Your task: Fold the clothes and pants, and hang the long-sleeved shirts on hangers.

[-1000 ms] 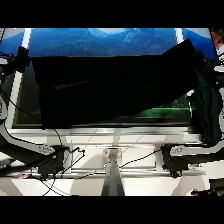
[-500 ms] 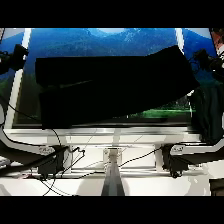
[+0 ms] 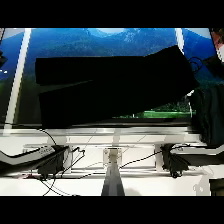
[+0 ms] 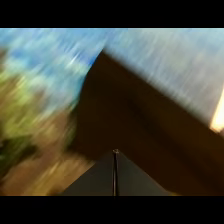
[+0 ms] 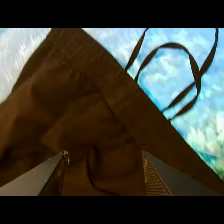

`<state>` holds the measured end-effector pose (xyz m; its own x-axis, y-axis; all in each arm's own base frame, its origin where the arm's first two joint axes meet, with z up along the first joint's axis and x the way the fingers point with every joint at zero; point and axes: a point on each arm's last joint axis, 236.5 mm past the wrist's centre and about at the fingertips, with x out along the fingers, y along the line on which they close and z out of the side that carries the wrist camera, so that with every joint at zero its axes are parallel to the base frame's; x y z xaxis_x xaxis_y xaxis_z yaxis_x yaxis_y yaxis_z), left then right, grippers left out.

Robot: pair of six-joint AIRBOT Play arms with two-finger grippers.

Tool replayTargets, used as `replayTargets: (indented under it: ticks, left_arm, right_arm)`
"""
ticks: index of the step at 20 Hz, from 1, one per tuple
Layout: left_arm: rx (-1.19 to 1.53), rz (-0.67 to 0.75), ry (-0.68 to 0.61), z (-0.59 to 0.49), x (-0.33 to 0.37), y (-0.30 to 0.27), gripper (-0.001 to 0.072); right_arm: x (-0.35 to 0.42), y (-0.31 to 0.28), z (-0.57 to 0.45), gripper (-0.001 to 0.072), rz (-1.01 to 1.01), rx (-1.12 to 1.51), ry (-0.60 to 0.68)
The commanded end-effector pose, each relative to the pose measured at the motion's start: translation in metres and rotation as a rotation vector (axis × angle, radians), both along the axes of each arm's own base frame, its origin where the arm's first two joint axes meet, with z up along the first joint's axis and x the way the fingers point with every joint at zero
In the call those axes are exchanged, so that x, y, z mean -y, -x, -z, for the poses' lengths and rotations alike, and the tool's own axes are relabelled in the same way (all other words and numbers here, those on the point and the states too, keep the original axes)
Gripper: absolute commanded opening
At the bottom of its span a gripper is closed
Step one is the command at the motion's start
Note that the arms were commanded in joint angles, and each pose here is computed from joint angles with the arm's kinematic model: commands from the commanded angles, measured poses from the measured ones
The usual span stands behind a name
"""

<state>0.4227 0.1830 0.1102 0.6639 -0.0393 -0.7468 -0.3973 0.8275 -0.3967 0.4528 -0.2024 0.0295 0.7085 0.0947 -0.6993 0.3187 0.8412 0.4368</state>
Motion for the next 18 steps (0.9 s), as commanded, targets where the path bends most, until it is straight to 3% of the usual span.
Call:
replayTargets:
  ticks: [1, 3, 4, 5, 6, 10, 11, 12, 18]
  left_arm:
    - [-0.204, 0.020, -0.115, 0.007, -0.005, 0.072, 0.0007]
    - [-0.218, -0.019, -0.055, 0.020, 0.003, 0.076, 0.0048]
    - [-0.221, -0.016, -0.010, 0.028, 0.011, 0.073, 0.0270]
    - [-0.222, -0.010, 0.041, 0.038, 0.018, 0.068, 0.0572]
    - [-0.223, -0.006, 0.098, 0.049, 0.026, 0.063, 0.0648]
    - [-0.285, -0.006, 0.288, 0.104, 0.044, 0.051, 0.0629]
    - [-0.305, -0.002, 0.302, 0.115, 0.047, 0.054, 0.0547]
    - [-0.316, 0.012, 0.297, 0.123, 0.050, 0.059, 0.0485]
    - [-0.343, 0.017, 0.253, 0.156, 0.094, 0.138, 0.0475]
  right_arm:
    - [0.000, 0.012, 0.005, 0.0509, -0.027, -0.045, 0.014]
    - [0.001, 0.013, 0.006, 0.0509, -0.029, -0.051, 0.022]
    - [0.001, 0.013, 0.006, 0.0509, -0.029, -0.051, 0.021]
    - [0.001, 0.013, 0.006, 0.0509, -0.029, -0.051, 0.021]
    - [0.001, 0.013, 0.006, 0.0509, -0.029, -0.051, 0.021]
    - [0.002, 0.013, 0.006, 0.0509, -0.032, -0.050, 0.027]
    - [0.002, 0.013, 0.006, 0.0509, -0.034, -0.050, 0.028]
    - [0.002, 0.013, 0.006, 0.0509, -0.034, -0.050, 0.028]
    - [0.002, 0.013, 0.006, 0.0509, -0.034, -0.051, 0.028]
